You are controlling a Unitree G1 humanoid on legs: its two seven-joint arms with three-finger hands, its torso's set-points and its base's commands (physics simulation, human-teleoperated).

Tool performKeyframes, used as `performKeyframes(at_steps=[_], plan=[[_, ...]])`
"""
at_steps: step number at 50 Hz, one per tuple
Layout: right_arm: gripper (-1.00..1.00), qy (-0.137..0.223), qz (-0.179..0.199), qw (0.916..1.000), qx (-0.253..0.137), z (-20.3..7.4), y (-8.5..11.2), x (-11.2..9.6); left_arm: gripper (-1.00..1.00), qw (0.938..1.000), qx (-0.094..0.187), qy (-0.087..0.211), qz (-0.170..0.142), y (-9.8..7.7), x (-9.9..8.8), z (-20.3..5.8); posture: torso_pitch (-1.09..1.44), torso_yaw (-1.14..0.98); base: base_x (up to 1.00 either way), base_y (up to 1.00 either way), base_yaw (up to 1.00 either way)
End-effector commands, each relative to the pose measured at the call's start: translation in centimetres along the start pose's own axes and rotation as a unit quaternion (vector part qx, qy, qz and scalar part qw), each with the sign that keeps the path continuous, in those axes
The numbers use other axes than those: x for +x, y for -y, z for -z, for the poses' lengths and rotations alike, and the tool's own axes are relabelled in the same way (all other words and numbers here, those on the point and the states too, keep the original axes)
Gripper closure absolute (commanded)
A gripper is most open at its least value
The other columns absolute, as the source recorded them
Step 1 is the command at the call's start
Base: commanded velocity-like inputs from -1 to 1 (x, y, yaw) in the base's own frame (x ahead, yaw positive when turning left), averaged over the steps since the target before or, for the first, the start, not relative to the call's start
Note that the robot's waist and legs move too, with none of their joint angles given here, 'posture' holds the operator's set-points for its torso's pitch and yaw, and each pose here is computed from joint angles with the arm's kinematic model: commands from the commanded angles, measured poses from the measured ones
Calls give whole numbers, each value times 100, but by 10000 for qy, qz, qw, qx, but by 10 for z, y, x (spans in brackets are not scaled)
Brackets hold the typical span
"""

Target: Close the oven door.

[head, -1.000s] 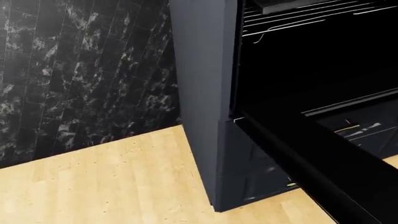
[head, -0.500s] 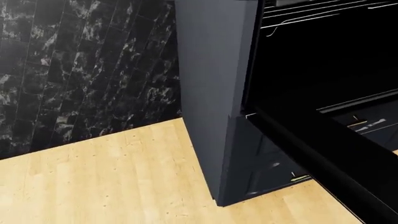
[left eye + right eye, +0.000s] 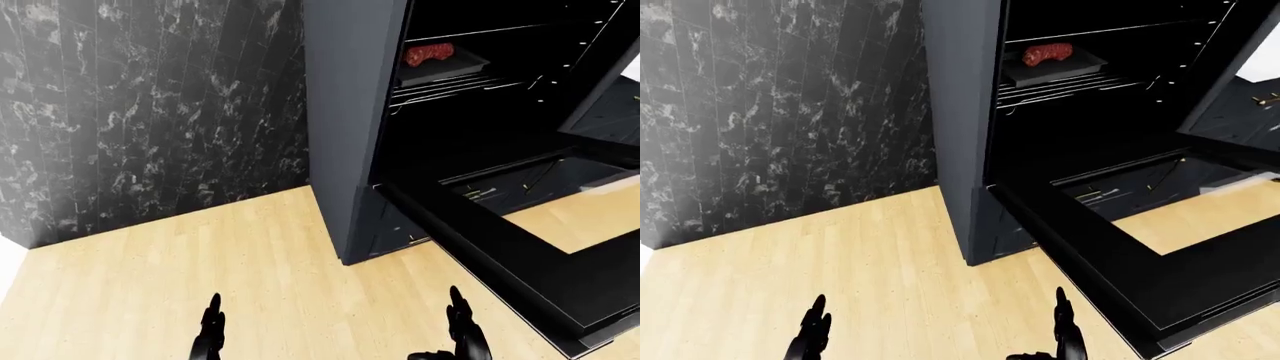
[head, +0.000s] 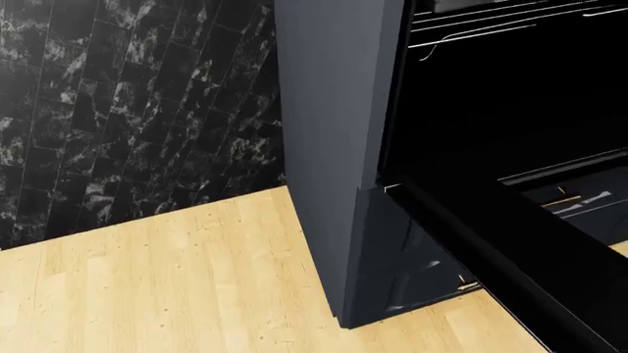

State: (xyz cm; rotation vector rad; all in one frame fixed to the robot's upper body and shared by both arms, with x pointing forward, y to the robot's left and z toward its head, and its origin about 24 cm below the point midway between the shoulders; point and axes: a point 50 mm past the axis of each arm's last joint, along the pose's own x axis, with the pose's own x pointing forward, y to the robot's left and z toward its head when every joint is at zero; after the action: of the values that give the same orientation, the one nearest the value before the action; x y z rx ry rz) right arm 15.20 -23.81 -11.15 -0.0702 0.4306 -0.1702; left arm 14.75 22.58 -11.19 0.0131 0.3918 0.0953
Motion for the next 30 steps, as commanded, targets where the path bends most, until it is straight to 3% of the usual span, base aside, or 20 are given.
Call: performKeyframes(at_steps=[1,30], plan=[[-100,314,43,9995,-33,-11,3,5,-100,9995,71,301,-34,-4,5,-10,0,0,9,0,0],[-100,321,22,9995,-33,-11,2,5,-100,9995,70,313,-42,-4,5,-11,0,0,33,0,0]])
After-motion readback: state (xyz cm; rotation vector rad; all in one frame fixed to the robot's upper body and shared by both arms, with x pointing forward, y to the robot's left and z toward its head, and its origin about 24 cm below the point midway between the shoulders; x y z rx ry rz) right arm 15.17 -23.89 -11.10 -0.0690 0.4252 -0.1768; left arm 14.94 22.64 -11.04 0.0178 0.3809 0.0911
